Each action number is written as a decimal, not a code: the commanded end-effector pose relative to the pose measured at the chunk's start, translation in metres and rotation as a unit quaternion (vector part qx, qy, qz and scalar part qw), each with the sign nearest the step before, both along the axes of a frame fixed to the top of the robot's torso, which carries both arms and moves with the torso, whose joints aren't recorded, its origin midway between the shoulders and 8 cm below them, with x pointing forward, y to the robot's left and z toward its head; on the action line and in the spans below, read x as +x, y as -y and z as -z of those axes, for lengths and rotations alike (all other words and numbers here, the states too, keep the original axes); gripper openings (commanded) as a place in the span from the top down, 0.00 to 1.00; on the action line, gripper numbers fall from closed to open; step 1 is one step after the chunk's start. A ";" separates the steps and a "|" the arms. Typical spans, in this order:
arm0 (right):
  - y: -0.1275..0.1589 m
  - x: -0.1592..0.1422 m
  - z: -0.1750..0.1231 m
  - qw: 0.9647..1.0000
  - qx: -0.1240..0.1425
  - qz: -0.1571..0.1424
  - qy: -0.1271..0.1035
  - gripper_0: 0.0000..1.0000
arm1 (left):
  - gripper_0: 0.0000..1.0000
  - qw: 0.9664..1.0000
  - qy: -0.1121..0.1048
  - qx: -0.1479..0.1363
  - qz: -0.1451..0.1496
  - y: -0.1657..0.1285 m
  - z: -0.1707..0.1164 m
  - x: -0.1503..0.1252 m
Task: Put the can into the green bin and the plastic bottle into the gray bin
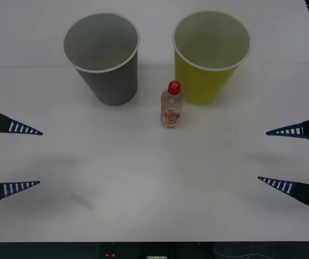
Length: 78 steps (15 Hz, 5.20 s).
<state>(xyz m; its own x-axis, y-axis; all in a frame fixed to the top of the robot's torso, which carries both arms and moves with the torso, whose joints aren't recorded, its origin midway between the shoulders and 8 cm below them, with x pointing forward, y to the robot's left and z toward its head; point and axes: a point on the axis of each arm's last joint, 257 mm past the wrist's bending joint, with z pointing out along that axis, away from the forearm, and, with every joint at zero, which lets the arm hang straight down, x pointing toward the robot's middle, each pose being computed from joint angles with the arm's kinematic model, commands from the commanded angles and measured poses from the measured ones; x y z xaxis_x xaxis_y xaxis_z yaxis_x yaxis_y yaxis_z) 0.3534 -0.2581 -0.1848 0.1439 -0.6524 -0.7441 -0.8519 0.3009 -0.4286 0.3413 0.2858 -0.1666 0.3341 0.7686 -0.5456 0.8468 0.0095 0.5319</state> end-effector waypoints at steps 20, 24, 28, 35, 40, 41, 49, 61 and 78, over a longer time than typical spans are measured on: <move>-0.092 0.062 0.045 0.967 0.228 0.114 0.015 0.00 | 0.00 1.000 0.000 0.000 0.000 0.000 0.000 0.000; -0.105 0.079 0.048 0.958 0.259 0.121 0.008 0.00 | 0.00 1.000 0.000 0.000 0.000 0.000 0.000 0.000; -0.117 0.094 0.047 0.947 0.293 0.131 0.001 0.00 | 0.00 1.000 0.000 0.000 0.000 0.000 0.000 0.000; -0.143 0.122 0.044 0.934 0.328 0.140 -0.001 0.00 | 0.00 1.000 0.000 0.000 0.000 0.000 0.000 0.000; -0.157 0.143 0.047 0.932 0.332 0.143 -0.002 0.00 | 0.00 1.000 0.000 0.000 0.000 0.000 0.000 0.000; -0.161 0.147 0.046 0.932 0.333 0.143 -0.001 0.00 | 0.00 1.000 0.000 0.000 0.000 0.000 0.000 0.000; -0.191 0.176 0.043 0.932 0.333 0.142 0.002 0.00 | 0.00 1.000 0.000 0.000 0.000 0.000 0.000 0.000; -0.219 0.192 0.041 0.934 0.323 0.151 0.013 0.21 | 0.00 1.000 0.000 0.000 0.000 0.000 0.000 0.000; -0.210 0.170 0.031 0.939 0.331 0.087 -0.011 1.00 | 0.00 1.000 0.000 0.000 0.000 0.000 0.000 0.000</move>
